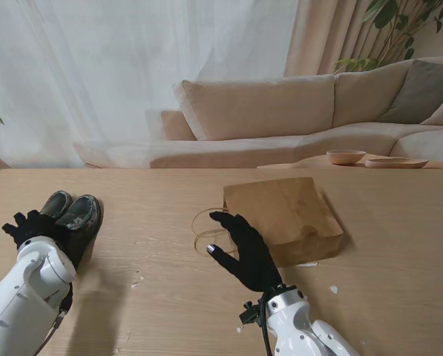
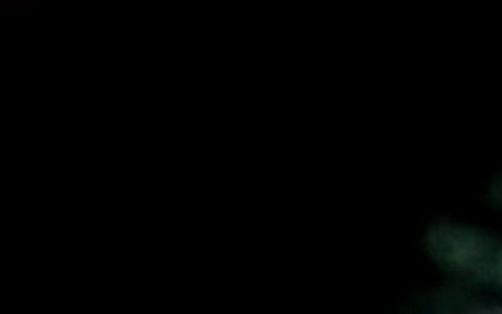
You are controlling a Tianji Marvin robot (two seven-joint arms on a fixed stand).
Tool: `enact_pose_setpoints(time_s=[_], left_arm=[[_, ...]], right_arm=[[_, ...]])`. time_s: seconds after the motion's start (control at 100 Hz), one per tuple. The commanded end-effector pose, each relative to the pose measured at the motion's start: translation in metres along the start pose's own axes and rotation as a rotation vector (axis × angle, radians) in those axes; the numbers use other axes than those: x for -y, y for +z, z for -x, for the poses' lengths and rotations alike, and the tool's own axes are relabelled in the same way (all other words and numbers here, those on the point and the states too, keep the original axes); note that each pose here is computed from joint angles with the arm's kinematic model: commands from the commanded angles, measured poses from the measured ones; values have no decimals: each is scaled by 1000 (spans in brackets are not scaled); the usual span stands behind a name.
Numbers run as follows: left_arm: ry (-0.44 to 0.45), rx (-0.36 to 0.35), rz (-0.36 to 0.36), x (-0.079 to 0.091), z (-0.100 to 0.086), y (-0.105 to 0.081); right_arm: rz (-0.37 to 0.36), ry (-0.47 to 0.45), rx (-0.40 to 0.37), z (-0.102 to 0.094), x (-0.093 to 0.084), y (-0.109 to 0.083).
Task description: Bag the shoes
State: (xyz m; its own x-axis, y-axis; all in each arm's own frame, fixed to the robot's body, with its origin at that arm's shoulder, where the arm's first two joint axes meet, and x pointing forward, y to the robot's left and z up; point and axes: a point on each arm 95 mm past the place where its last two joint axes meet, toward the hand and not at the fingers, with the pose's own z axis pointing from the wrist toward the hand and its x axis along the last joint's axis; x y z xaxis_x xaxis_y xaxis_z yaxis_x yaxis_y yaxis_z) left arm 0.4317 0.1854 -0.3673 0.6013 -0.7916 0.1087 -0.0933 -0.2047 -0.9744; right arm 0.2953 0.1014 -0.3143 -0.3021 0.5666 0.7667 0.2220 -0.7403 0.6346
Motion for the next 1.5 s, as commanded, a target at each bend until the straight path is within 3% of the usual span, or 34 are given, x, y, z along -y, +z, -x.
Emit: enact_pose_setpoints(time_s=[0.0,0.24,0.39,0.69,0.98,1.49], left_arm=[[-27,-24,23,-13,-8,-5],[-183,-161,-47,-15,-15,-8],[-230,-248,-54,-11,-15,-14],[-346,-509,35,-6,-13,-29],[-438,-719,61,-1,-14,-40],[-633,-966,35,13,-18,-62]], right_arm=[[-13,10,6,-1,3,-1],[-13,5,10,-1,3,-1],[-13,-2,11,-2,3,-1],[-14,-10,16,-3,3,0],[-5,-14,22,-4,2,0],[-10,-38,32,-2,-2,-2]])
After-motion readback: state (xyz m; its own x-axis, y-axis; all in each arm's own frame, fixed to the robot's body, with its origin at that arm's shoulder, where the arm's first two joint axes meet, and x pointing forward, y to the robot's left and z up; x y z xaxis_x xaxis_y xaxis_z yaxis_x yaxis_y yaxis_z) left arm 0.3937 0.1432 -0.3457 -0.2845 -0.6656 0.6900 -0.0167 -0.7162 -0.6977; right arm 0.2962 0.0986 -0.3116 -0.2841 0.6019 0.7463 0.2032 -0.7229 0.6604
